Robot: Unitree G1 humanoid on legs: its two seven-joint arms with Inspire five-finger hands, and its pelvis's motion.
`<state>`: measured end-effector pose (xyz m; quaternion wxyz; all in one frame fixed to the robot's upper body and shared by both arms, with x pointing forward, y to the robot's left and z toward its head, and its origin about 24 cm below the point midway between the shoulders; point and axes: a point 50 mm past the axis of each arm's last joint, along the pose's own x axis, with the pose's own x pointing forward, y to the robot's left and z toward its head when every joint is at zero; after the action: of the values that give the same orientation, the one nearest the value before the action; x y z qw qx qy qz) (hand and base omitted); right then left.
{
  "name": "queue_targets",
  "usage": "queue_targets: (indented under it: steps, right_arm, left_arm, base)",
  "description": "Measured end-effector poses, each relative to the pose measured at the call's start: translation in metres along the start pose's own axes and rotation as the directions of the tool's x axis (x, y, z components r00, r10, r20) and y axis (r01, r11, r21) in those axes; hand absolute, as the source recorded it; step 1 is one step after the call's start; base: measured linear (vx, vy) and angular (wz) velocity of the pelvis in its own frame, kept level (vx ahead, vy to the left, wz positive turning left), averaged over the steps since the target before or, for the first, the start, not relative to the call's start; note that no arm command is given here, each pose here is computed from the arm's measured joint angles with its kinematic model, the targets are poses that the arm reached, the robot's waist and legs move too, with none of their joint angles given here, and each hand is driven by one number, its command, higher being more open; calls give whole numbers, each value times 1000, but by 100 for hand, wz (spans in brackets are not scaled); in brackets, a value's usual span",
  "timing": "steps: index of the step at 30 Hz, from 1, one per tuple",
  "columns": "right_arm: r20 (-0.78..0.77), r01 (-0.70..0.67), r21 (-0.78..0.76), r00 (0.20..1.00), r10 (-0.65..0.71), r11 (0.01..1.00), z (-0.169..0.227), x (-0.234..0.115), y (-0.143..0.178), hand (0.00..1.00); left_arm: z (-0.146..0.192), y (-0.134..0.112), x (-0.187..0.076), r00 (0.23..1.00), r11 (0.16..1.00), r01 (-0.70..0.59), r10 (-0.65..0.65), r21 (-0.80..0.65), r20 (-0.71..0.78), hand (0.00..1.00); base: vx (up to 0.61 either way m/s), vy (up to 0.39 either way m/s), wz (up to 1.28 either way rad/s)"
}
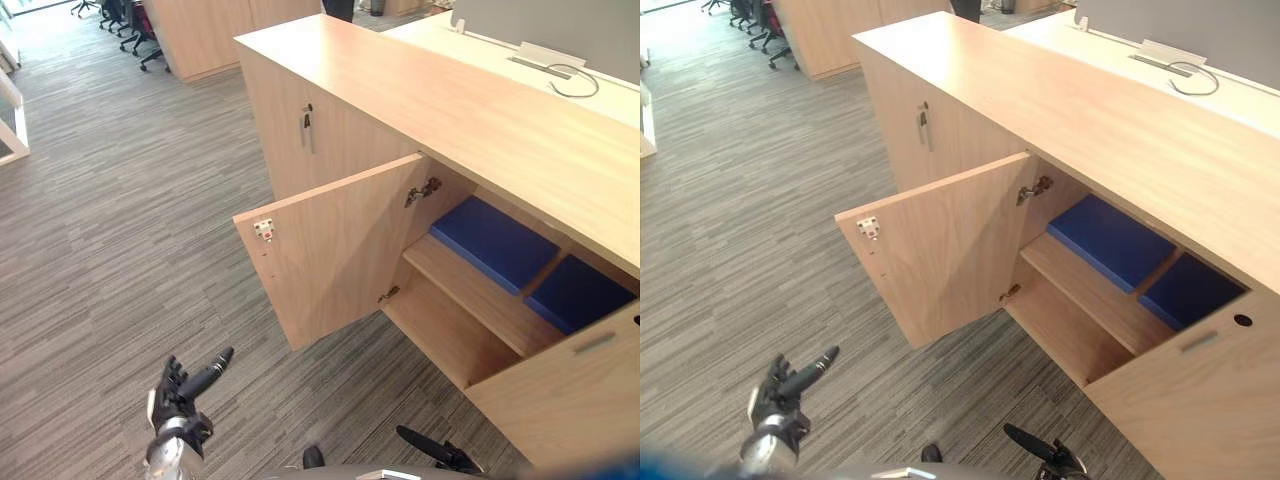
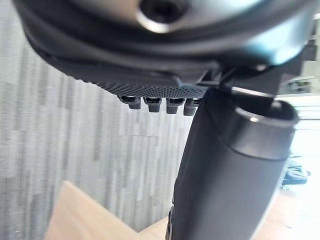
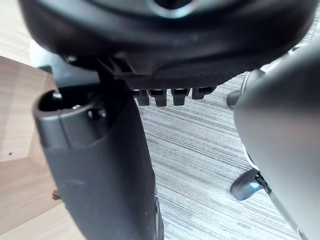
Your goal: Walk over to the cabinet, pick up the folder, carry it to the office cabinet, place the folder inside the office cabinet, then close the office cabinet door
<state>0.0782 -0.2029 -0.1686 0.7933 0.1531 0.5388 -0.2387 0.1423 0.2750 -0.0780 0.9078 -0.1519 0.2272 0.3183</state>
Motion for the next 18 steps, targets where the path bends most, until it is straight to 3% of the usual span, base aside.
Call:
queue_targets:
  steps: [5,12,18]
  right_arm:
    - [2,1,-22,1000,0,1000,1,0,-10,100]
    - [-23,25,-47,999,-26,999,-8,-3,-23,100]
    - [-56,35,-37,998,-37,999,-19,-5,-35,100]
  left_arm:
    - [40,-2,19,994,967,-35,7,253,111,100]
    - [88,-2,37,975,922,-93,7,377,222,100]
    - [124,-19,56,966,827,15,-157,562,206,100]
  base:
    - [-33,-14,-18]
    - [-20,-3,-14]
    - [17,8,-8]
